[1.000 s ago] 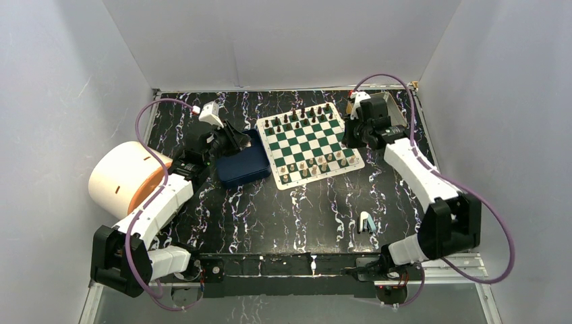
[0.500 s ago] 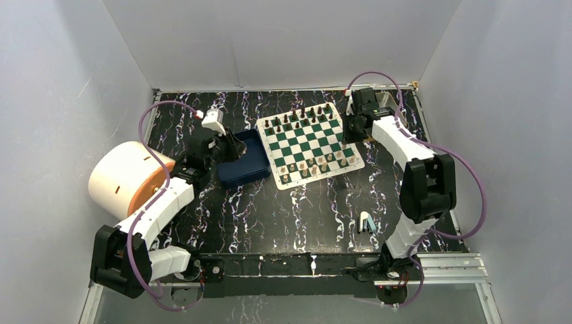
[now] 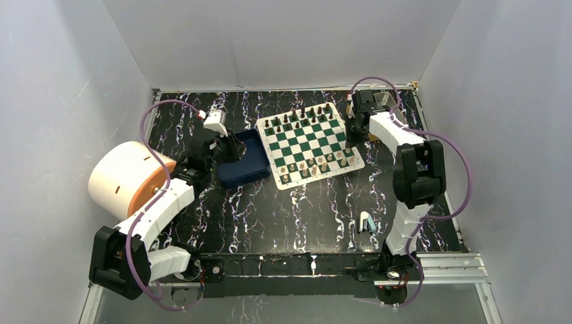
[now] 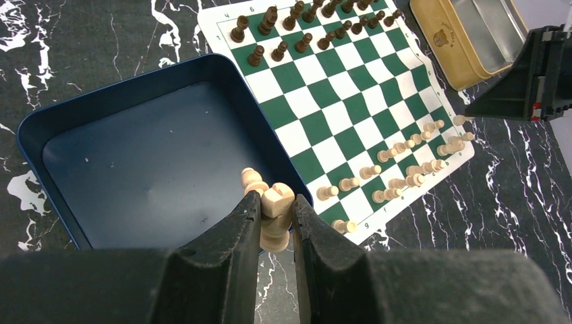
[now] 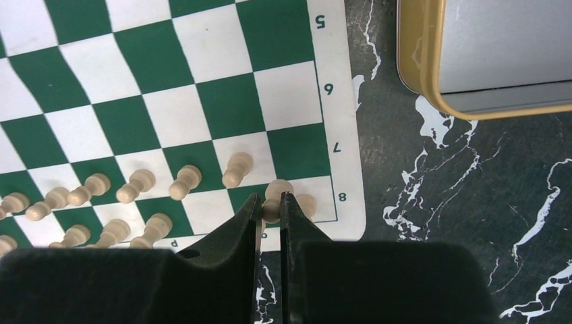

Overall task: Set up the chess pieces on the board
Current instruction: Place the chess piece on the chessboard.

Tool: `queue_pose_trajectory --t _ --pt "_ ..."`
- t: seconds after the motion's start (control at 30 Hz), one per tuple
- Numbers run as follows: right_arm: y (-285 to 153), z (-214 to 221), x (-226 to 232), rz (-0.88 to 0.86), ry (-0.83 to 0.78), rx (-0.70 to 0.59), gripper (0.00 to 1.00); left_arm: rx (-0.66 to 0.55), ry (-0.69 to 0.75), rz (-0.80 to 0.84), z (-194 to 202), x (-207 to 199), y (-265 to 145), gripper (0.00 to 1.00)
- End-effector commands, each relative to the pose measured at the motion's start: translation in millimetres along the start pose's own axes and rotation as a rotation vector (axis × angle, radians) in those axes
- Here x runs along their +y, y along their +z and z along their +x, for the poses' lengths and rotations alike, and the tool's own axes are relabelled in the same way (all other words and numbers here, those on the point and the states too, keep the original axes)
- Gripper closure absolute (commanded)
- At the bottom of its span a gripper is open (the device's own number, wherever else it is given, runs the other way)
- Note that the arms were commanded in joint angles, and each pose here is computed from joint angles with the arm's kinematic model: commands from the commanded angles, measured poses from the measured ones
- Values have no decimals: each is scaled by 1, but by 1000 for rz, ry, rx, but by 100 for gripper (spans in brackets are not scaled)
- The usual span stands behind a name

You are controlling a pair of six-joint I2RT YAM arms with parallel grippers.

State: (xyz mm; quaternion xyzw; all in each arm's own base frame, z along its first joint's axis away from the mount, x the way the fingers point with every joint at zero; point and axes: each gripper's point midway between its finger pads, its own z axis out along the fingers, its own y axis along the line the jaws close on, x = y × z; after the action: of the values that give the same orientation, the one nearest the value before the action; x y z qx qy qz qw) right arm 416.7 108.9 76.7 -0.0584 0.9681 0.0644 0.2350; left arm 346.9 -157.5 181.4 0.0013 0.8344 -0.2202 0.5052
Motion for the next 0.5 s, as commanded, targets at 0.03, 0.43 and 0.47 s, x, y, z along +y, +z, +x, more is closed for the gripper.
queue_pose_trajectory --t 0.03,0.43,0.47 --pt "4 -17 -2 1 3 -25 81 -44 29 4 -12 -4 -9 100" --pt "18 -13 -5 10 11 4 81 -50 32 7 -14 -5 -10 100" --pt "19 -12 -5 8 12 7 80 -49 32 7 -14 -5 -10 100"
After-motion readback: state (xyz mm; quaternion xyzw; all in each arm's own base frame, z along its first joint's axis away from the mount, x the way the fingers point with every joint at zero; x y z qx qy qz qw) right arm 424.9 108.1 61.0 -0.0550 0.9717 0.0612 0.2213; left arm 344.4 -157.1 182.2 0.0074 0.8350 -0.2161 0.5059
